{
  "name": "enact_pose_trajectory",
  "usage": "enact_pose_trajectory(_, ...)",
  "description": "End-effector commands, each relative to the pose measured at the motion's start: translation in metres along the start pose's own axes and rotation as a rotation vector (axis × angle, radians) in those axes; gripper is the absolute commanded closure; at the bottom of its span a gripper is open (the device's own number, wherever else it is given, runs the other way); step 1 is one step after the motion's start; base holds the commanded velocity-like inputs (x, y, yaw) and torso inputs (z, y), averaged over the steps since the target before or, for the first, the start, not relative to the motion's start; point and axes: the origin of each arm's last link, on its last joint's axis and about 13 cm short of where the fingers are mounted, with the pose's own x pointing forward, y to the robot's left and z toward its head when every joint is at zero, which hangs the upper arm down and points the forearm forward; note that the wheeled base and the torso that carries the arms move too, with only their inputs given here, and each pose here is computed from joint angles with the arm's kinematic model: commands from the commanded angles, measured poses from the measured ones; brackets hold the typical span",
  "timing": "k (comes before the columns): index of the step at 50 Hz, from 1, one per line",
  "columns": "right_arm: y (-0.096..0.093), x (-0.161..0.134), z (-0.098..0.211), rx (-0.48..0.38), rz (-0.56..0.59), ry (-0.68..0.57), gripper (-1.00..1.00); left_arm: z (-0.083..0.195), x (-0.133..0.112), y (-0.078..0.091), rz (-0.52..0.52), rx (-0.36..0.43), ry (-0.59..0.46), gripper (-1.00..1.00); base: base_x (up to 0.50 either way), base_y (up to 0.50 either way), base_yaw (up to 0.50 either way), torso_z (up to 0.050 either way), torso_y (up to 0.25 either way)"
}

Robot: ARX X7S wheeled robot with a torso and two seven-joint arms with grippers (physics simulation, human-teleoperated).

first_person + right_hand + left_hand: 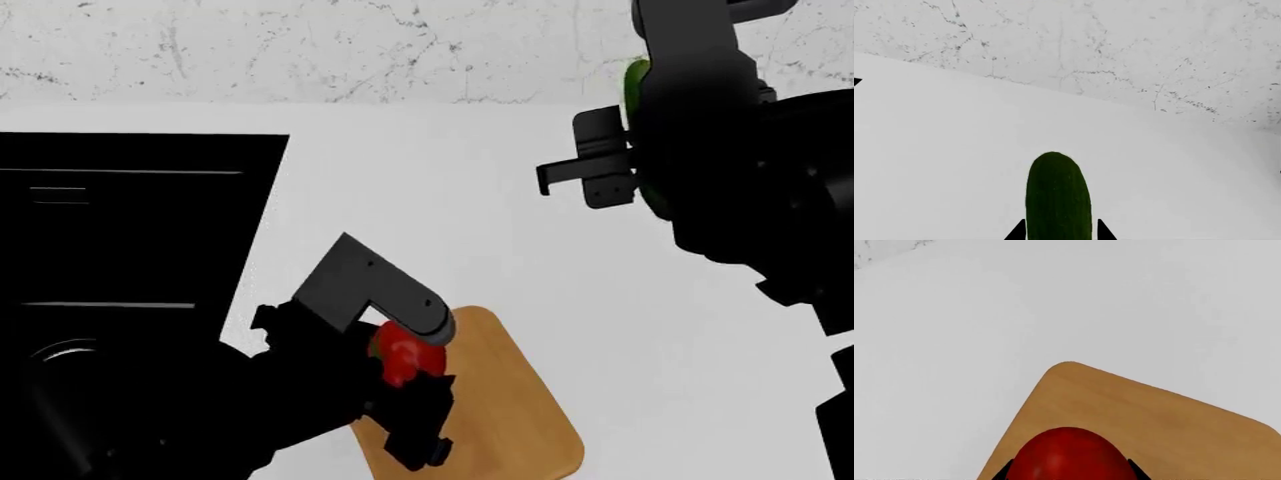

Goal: Pick the vegetables from the sink and place them on the cutting board.

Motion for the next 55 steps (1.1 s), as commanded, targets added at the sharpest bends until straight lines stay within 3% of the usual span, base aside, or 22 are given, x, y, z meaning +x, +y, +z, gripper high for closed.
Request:
enact_pose_trajectory(1,0.005,-0.001,0.001,-0.029,0.022,-0.016,1.0,0.0,0.001,-0.01,-0.074,-0.04,0.003,-1.0,0.0,0.0,0.0,0.0,0.0)
enact_pose_trajectory(13,0.005,-0.002,0.0,-0.029,0.024,-0.012,1.0,0.003,-0.001,-0.009,-0.059,-0.019,-0.018,-1.0,0.0,0.0,0.0,0.0,0.0)
enact_pose_trajectory(19,0.004,-0.004,0.002,-0.028,0.023,-0.017,1.0,0.033,-0.017,0.002,-0.007,-0.047,-0.155,-1.0,0.0,0.0,0.0,0.0,0.0)
enact_pose_trajectory(28,0.005,-0.004,-0.001,-0.029,0.028,-0.011,1.0,0.043,-0.024,0.006,0.022,-0.05,-0.211,-1.0,0.0,0.0,0.0,0.0,0.0)
enact_pose_trajectory(35,0.01,0.0,-0.004,-0.037,0.003,0.086,1.0,0.056,-0.038,0.011,0.002,-0.108,-0.265,-1.0,0.0,0.0,0.0,0.0,0.0)
enact_pose_trajectory(36,0.011,-0.002,-0.003,0.0,0.047,0.046,1.0,0.058,-0.038,0.012,0.009,-0.123,-0.274,-1.0,0.0,0.0,0.0,0.0,0.0)
enact_pose_trajectory(43,0.013,-0.007,0.002,0.071,0.134,0.148,1.0,0.066,-0.047,0.023,0.031,-0.215,-0.382,-1.0,0.0,0.0,0.0,0.0,0.0)
enact_pose_trajectory(49,0.016,-0.019,0.019,0.022,0.17,0.168,1.0,0.068,-0.055,0.036,0.081,-0.268,-0.439,-1.0,0.0,0.0,0.0,0.0,0.0)
enact_pose_trajectory(50,0.017,-0.022,0.023,0.103,0.219,0.172,1.0,0.068,-0.057,0.039,0.091,-0.282,-0.451,-1.0,0.0,0.0,0.0,0.0,0.0)
enact_pose_trajectory(51,0.018,-0.025,0.026,0.132,0.236,0.168,1.0,0.068,-0.058,0.041,0.101,-0.292,-0.461,-1.0,0.0,0.0,0.0,0.0,0.0)
enact_pose_trajectory(55,0.024,-0.033,0.026,0.135,0.243,0.218,1.0,0.069,-0.066,0.053,0.157,-0.336,-0.51,-1.0,0.0,0.0,0.0,0.0,0.0)
